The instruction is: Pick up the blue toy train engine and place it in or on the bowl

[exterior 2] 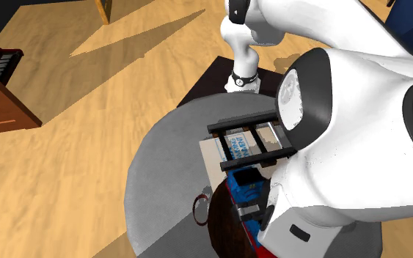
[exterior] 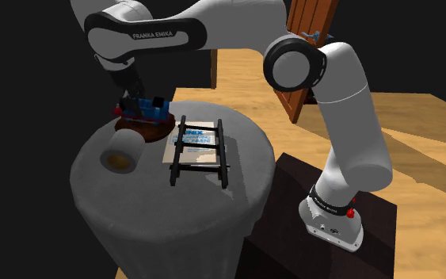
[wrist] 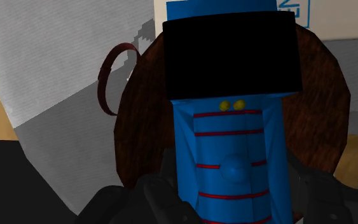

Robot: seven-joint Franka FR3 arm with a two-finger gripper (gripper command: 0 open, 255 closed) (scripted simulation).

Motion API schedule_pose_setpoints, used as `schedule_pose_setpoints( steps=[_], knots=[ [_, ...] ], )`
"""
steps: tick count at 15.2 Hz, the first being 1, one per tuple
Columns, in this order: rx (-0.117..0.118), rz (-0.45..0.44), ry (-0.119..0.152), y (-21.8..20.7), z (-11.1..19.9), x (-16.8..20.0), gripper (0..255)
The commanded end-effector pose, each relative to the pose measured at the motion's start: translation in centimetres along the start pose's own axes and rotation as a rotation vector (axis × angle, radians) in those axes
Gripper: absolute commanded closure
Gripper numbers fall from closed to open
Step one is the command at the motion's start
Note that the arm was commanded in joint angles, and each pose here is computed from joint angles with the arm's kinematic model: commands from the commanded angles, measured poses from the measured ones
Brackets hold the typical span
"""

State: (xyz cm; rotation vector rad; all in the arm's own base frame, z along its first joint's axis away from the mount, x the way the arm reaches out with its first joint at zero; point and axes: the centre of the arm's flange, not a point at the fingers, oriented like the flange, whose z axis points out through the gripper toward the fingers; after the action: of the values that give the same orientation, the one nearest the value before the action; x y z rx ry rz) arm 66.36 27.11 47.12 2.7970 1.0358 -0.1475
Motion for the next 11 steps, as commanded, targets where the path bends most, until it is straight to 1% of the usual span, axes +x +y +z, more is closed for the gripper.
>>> schedule_pose_setpoints(
  steps=[1, 8, 9, 11],
  knots=[
    [-0.001, 0.0, 0.002, -0.06, 0.8, 0.2, 255],
    [-0.001, 0.0, 0.002, -0.06, 0.8, 0.2, 255],
    [-0.001, 0.0, 0.002, -0.05, 0.8, 0.19, 0],
    [-0.001, 0.0, 0.002, -0.05, 0.8, 0.19, 0]
  ],
)
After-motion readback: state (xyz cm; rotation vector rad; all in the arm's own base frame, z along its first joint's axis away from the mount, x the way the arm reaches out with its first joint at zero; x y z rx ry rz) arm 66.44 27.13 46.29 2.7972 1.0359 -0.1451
